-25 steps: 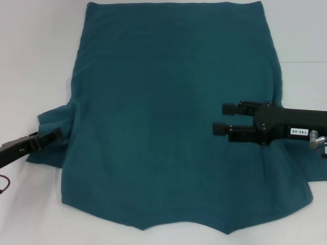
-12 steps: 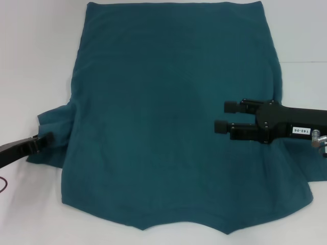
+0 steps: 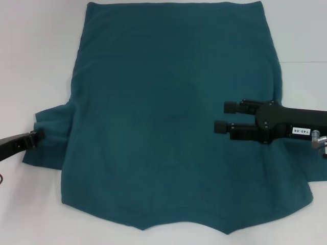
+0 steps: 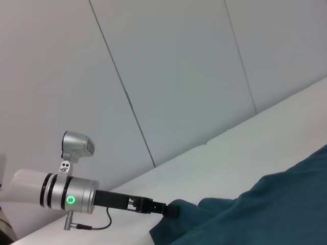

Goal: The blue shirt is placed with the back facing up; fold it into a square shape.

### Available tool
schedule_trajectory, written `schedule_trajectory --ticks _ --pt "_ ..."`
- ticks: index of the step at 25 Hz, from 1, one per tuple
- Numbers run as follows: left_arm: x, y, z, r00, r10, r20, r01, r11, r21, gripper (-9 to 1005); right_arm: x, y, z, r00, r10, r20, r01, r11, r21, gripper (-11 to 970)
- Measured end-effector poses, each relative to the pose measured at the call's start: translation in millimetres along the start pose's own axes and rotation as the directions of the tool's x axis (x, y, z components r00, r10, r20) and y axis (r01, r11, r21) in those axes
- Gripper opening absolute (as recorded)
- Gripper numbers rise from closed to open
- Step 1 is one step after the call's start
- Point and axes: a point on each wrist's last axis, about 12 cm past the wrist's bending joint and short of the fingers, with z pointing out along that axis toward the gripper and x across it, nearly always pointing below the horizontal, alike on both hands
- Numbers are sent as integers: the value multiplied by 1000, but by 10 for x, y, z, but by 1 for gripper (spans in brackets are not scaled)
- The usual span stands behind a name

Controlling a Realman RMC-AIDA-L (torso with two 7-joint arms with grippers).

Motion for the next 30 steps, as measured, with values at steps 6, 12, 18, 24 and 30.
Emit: schedule_trajectory --ticks 6,12,18,24,30 --pt "-84 57 -19 1000 18 15 -17 999 -33 18 -26 -1 7 1000 1 21 -1 1000 1 838" --pt "-205 133 -24 998 50 38 -46 994 -95 17 -15 23 51 999 9 34 -9 1000 -8 838" --pt "-286 129 36 995 91 39 -85 987 -134 17 12 36 77 999 24 36 -23 1000 -16 838" --pt "-343 117 92 990 138 27 -132 976 -172 17 36 40 74 999 34 40 -33 999 -15 838" --pt "-422 129 72 986 162 41 -152 969 -193 16 41 40 73 998 37 42 -36 999 -15 838"
